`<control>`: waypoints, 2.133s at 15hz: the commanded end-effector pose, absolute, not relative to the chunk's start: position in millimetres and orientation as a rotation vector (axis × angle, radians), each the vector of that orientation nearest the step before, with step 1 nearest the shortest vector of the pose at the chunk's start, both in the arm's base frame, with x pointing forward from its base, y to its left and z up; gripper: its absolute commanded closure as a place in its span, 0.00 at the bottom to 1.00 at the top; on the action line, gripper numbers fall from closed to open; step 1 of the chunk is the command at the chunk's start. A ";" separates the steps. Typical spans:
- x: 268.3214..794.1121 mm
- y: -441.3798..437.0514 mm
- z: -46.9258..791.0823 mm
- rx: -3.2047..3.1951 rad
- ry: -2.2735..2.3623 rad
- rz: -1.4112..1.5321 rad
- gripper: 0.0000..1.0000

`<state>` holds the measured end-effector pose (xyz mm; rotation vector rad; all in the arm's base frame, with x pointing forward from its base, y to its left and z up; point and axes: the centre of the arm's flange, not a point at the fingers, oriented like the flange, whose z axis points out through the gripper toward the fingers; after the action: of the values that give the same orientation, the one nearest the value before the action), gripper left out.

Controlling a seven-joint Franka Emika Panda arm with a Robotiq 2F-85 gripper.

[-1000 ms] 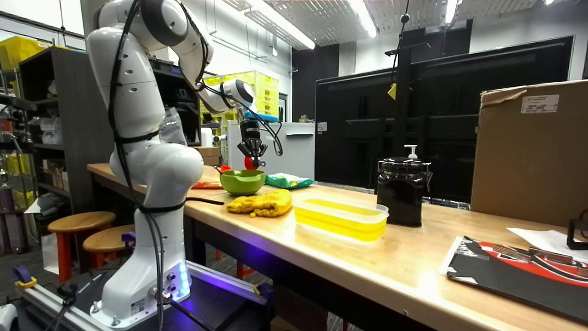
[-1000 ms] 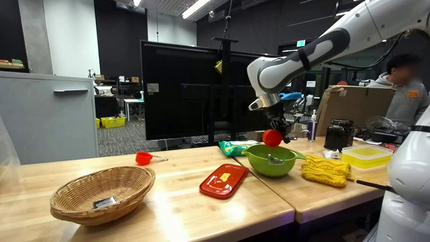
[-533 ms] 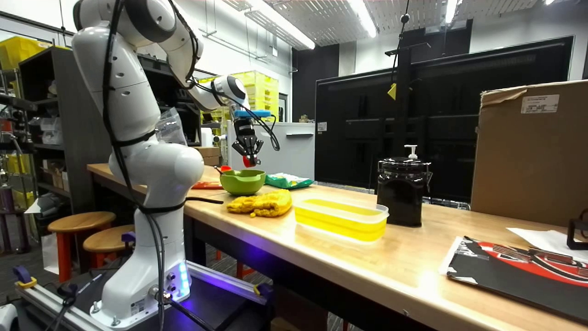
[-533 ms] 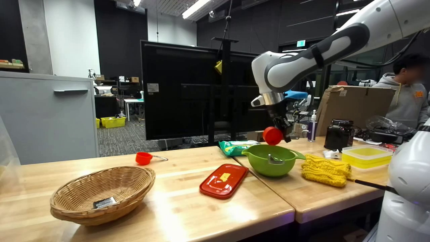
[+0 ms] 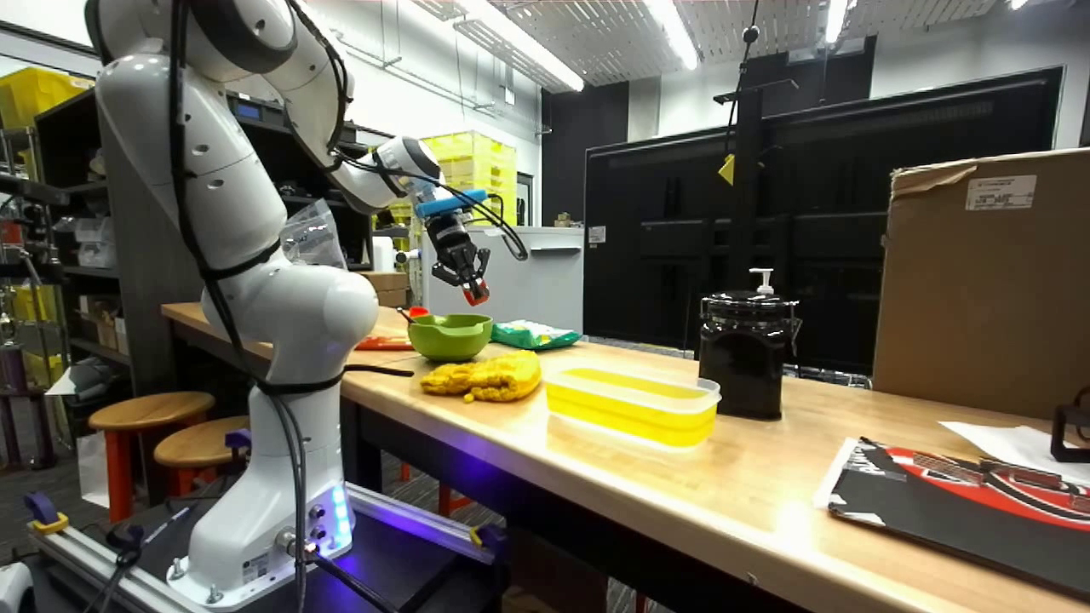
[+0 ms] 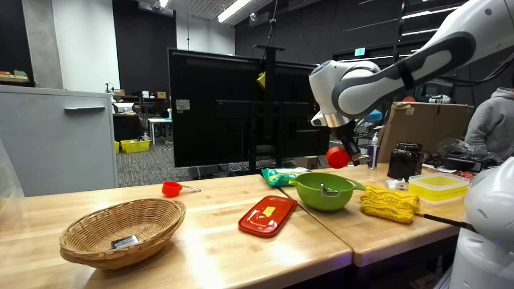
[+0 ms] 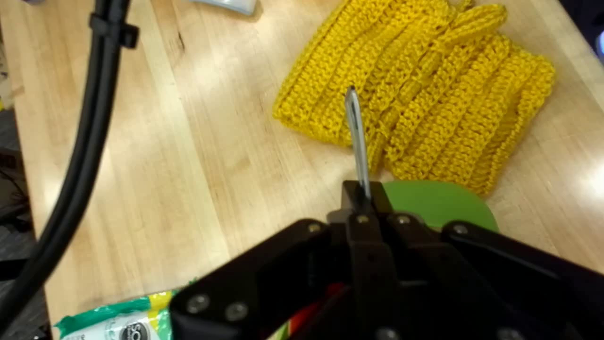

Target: Pick up the measuring cup on the right and pour the contents in the green bowl.

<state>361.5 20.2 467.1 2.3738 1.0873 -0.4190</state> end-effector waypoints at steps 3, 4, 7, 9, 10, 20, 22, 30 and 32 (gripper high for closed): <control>332.1 34.0 467.5 2.214 0.926 -0.395 0.99; 329.6 36.5 466.1 2.193 0.905 -0.392 0.99; 324.6 42.7 467.9 2.152 0.857 -0.402 0.99; 321.4 45.2 470.0 2.133 0.829 -0.408 0.99; 319.8 46.2 471.8 2.124 0.815 -0.410 0.99; 303.1 54.5 487.0 2.003 0.649 -0.384 0.99; 299.9 55.4 486.7 1.974 0.619 -0.370 0.99; 295.9 51.4 482.3 1.921 0.564 -0.362 0.99; 298.0 46.7 484.8 1.963 0.603 -0.370 0.99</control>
<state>308.8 53.7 483.8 1.9582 0.5762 -0.3817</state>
